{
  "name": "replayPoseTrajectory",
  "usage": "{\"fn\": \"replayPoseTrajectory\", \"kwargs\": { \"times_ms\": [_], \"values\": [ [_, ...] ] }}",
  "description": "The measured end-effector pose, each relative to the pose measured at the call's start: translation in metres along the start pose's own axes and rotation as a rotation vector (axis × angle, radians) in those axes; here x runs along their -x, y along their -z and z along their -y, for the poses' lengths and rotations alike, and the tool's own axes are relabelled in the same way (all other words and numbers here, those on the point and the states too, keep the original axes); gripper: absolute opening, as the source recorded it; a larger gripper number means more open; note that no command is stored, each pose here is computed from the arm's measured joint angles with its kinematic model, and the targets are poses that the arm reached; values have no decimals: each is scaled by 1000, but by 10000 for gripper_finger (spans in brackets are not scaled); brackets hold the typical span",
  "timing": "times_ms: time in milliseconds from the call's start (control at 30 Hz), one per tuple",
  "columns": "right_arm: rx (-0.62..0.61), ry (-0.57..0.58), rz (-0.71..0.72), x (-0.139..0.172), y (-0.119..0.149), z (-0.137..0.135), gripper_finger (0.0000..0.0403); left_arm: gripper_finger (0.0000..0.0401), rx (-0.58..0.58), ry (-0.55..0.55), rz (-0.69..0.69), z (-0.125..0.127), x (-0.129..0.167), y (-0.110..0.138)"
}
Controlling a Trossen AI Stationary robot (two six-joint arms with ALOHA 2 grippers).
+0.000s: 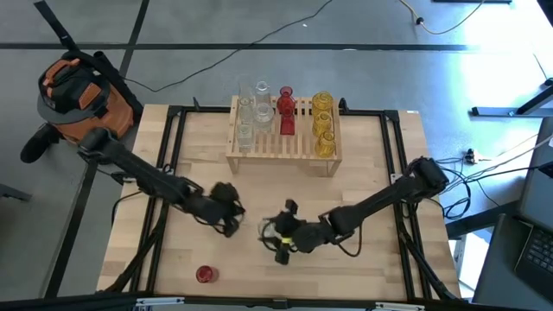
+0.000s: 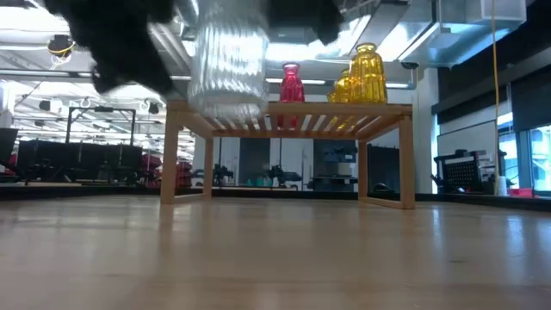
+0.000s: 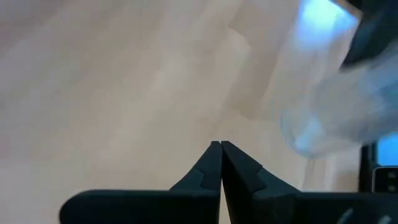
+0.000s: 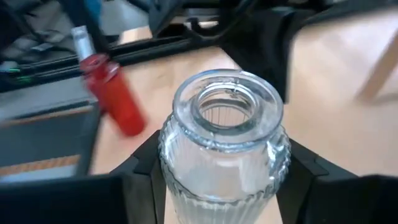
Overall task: Sort vases onto shelf
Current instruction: Put the transparent vase on the shelf aligned with the other transparent vases
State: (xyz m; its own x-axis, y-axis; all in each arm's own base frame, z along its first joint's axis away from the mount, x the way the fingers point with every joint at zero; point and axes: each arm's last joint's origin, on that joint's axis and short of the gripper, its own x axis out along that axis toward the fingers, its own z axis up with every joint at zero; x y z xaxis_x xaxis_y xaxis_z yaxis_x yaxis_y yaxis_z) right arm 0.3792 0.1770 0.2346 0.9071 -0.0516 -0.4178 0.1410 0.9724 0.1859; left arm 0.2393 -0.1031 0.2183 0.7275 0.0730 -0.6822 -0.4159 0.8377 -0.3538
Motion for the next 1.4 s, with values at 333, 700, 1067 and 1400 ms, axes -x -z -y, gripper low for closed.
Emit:
{"fn": "replayPoseTrajectory", "kwargs": {
  "times_ms": [333,700,1067,1400],
  "values": [
    [87,307,120,5,-140,70,175,0,-28,-140,8,-36,70,-1],
    [-110,547,76,0,-156,147,175,0,-62,-256,40,-56,94,10],
    [-152,628,112,-26,-141,169,175,0,-94,-297,18,-77,87,28],
    [-159,670,122,-32,-141,180,175,0,-82,-277,28,-89,91,33]
  ]
}}
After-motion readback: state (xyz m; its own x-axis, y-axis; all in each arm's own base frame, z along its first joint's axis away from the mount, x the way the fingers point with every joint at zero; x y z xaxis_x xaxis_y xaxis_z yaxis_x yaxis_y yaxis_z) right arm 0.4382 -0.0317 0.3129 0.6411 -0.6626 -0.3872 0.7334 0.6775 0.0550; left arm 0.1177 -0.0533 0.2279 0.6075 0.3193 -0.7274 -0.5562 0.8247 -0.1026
